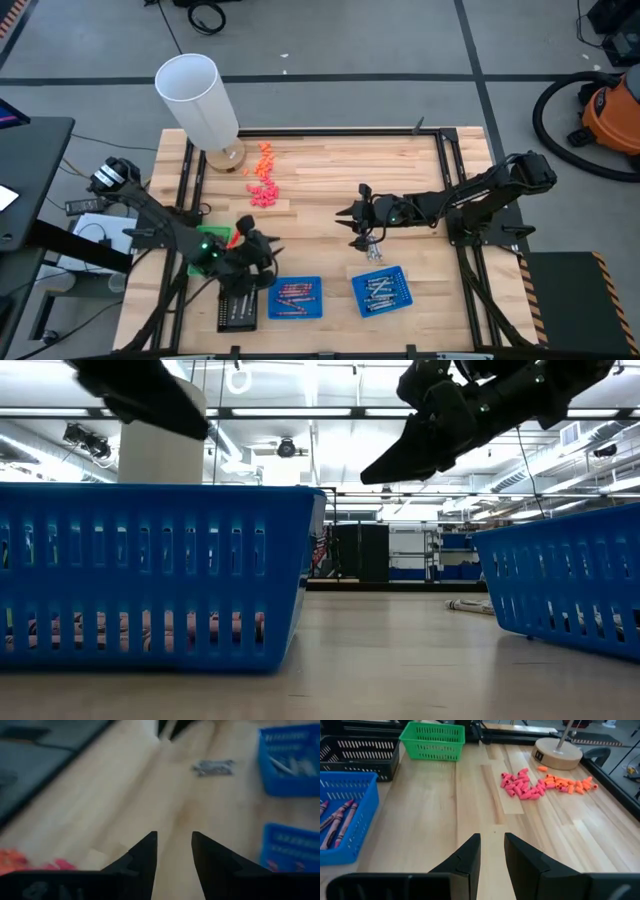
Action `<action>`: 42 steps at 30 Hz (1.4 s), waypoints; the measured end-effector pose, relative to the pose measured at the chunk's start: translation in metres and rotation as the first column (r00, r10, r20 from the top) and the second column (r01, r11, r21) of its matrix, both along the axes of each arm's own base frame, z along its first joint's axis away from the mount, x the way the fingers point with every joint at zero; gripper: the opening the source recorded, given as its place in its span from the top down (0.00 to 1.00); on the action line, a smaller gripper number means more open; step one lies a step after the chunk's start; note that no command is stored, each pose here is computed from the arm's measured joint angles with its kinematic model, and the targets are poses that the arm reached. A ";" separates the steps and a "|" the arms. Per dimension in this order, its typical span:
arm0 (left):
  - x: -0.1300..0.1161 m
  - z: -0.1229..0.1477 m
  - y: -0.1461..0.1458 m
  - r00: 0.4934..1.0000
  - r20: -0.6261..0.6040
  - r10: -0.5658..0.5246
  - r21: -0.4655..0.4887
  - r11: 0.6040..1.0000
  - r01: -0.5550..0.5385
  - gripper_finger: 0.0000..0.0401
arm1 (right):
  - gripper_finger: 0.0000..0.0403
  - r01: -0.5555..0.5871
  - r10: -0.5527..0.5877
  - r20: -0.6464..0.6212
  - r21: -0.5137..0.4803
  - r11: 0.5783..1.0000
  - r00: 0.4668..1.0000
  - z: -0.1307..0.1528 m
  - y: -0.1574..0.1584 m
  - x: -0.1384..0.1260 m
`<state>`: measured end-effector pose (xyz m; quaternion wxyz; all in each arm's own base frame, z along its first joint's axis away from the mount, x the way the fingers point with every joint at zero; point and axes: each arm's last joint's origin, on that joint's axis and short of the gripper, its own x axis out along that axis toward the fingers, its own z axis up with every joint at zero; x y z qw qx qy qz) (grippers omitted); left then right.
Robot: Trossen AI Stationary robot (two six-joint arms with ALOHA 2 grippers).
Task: Sort crayons
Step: Put the white crayon into the black basket
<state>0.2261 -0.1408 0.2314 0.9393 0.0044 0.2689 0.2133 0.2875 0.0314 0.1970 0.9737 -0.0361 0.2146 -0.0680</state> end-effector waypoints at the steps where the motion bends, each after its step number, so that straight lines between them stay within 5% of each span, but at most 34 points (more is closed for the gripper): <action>1: 0.002 0.001 0.003 1.000 0.010 0.014 0.029 0.999 -0.015 0.67 | 0.76 0.003 -0.003 -0.007 0.006 1.000 1.000 -0.001 0.000 0.000; 11: 0.020 -0.002 0.028 0.994 -0.004 0.106 0.137 0.985 -0.105 0.67 | 0.76 0.115 -0.113 -0.098 0.014 0.993 0.989 -0.010 -0.003 -0.006; 17: 0.037 -0.007 0.018 1.000 -0.017 0.006 0.253 0.967 -0.001 0.67 | 0.76 0.115 -0.112 -0.097 0.031 0.993 0.989 -0.010 0.002 -0.007; 26: 0.067 -0.009 0.003 0.942 -0.102 -0.320 0.471 0.819 0.329 0.67 | 0.76 0.133 -0.131 -0.067 0.023 0.991 0.989 -0.017 0.005 0.001; 30: 0.067 0.002 0.007 0.936 -0.108 -0.335 0.529 0.778 0.340 0.67 | 0.76 0.146 -0.144 -0.063 0.030 0.989 0.988 -0.013 0.004 -0.001; 42: 0.069 0.004 0.040 0.927 -0.172 -0.333 0.449 0.811 0.375 0.67 | 0.76 0.256 -0.246 -0.087 0.139 0.957 0.965 -0.003 -0.012 -0.011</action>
